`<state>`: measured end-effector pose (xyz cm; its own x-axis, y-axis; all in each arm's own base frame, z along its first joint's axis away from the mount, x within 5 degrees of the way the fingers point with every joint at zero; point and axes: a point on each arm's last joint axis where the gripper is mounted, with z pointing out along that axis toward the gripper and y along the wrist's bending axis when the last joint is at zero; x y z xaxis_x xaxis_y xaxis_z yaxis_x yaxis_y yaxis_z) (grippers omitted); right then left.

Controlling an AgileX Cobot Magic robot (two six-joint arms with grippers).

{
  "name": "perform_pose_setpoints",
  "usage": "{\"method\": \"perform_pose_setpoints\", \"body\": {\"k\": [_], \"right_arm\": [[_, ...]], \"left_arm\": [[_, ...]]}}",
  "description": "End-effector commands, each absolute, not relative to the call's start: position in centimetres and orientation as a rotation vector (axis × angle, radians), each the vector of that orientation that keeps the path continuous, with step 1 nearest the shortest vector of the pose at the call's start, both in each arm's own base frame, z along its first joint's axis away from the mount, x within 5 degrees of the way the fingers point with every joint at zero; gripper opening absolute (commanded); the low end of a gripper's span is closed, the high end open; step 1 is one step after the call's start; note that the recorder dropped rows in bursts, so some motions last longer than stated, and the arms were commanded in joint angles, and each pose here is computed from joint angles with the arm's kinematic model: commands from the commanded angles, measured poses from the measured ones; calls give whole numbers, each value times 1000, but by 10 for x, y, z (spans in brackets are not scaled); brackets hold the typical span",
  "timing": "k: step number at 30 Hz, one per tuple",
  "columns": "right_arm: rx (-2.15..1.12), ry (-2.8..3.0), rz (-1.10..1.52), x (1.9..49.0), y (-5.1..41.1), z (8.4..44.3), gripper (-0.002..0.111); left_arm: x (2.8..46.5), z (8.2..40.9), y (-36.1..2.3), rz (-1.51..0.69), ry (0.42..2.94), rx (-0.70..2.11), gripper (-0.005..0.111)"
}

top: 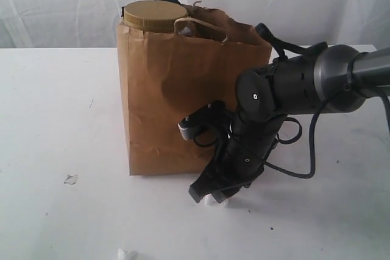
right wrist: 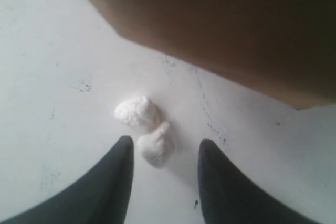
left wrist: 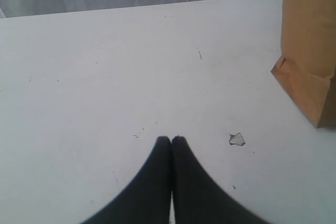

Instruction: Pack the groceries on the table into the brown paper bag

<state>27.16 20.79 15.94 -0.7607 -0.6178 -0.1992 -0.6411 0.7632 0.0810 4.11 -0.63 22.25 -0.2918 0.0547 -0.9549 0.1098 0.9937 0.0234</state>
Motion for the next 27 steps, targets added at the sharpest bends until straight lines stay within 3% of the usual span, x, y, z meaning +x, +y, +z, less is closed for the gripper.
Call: {"method": "perform_pose_setpoints", "body": {"k": [1, 8, 20, 27], "right_arm": [[-1003, 2822, 208, 272, 208, 150, 38], [-1063, 2809, 207, 264, 218, 148, 35], [-1037, 2916, 185, 258, 216, 143, 1], [-974, 3130, 254, 241, 213, 151, 0]], "left_arm": [[40, 222, -7, -71, 1858, 119, 0], [40, 222, -7, -71, 1858, 119, 0], [40, 222, -7, -71, 1858, 119, 0], [40, 222, -7, -71, 1858, 119, 0]]}}
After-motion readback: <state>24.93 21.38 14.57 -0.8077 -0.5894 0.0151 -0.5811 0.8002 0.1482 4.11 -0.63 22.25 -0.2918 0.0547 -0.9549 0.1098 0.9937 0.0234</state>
